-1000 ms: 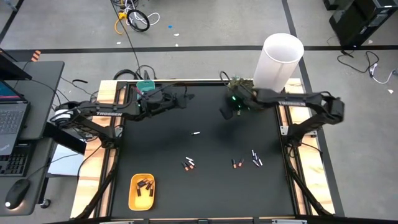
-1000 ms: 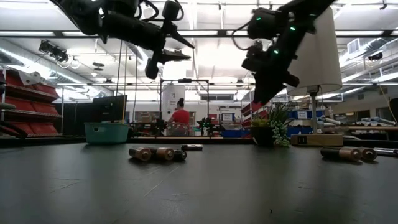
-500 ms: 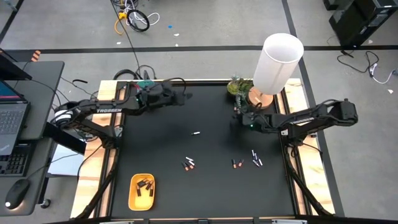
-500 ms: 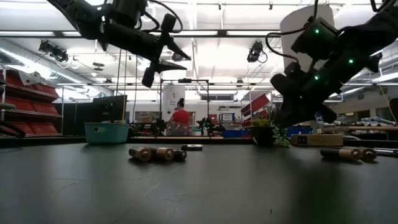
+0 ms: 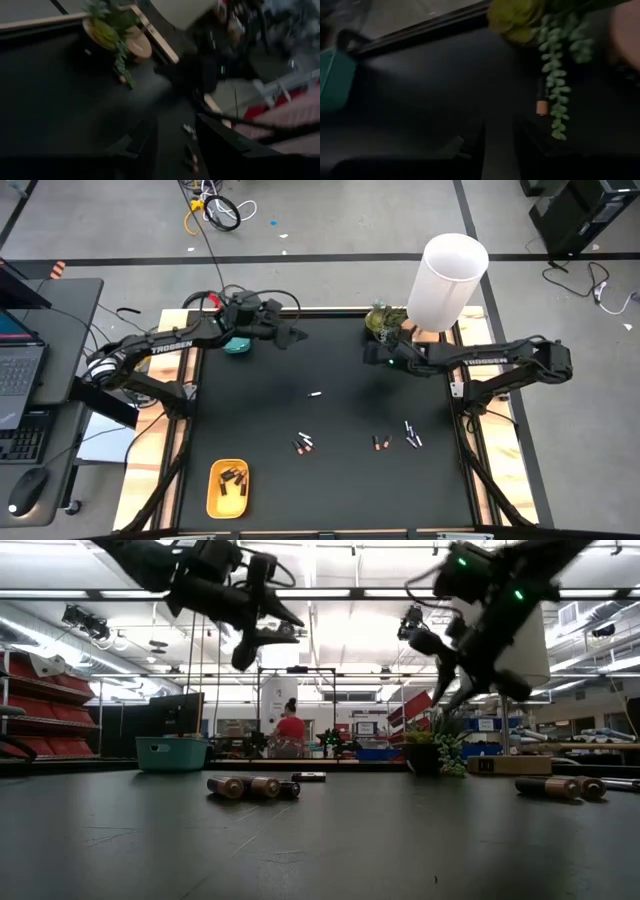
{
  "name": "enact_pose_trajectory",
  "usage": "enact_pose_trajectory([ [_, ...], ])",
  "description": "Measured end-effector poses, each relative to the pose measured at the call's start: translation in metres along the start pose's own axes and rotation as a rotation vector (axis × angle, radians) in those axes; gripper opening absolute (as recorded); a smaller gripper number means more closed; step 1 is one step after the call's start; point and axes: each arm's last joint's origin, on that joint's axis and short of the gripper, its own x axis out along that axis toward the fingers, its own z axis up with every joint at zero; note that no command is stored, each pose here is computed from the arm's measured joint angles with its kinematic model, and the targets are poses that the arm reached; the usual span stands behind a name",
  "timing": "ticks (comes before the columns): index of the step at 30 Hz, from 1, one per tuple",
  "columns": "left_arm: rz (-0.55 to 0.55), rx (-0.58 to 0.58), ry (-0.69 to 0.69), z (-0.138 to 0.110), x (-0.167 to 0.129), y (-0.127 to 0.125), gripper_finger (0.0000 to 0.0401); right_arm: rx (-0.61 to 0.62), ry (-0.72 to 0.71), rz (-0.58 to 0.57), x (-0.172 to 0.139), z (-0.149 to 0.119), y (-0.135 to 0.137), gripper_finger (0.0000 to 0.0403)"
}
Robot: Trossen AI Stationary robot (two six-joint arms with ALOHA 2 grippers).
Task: Sort batteries
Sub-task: Put the black battery into the yellow bin
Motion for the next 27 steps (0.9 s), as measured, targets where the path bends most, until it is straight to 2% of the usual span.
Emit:
enact_pose_trajectory([
  [5,-0.01,0.076,0.054,0.007,-0.001,-0.017,0.0147,0.006,0.004,-0.175,0.0,0.01,0.028,0.0082],
  [9,-0.023,0.12,0.039,0.014,-0.002,-0.024,0.0147,-0.029,0.066,-0.217,0.022,-0.003,0.042,0.0082],
  [12,-0.01,0.135,-0.013,0.018,-0.003,-0.025,0.0147,-0.042,0.132,-0.189,0.036,-0.015,0.047,0.0082],
  [18,-0.003,0.168,-0.121,0.026,-0.003,-0.029,0.0147,-0.115,0.154,-0.127,0.033,-0.024,0.055,0.0082],
  [21,-0.029,0.187,-0.162,0.029,-0.004,-0.033,0.0147,-0.188,0.127,-0.132,0.028,-0.017,0.053,0.0082],
  [24,-0.048,0.201,-0.194,0.032,-0.005,-0.035,0.0147,-0.173,0.113,-0.146,0.022,-0.005,0.048,0.0082],
  [27,-0.069,0.215,-0.223,0.034,-0.005,-0.038,0.0147,-0.173,0.092,-0.11,0.009,0.007,0.048,0.0082],
])
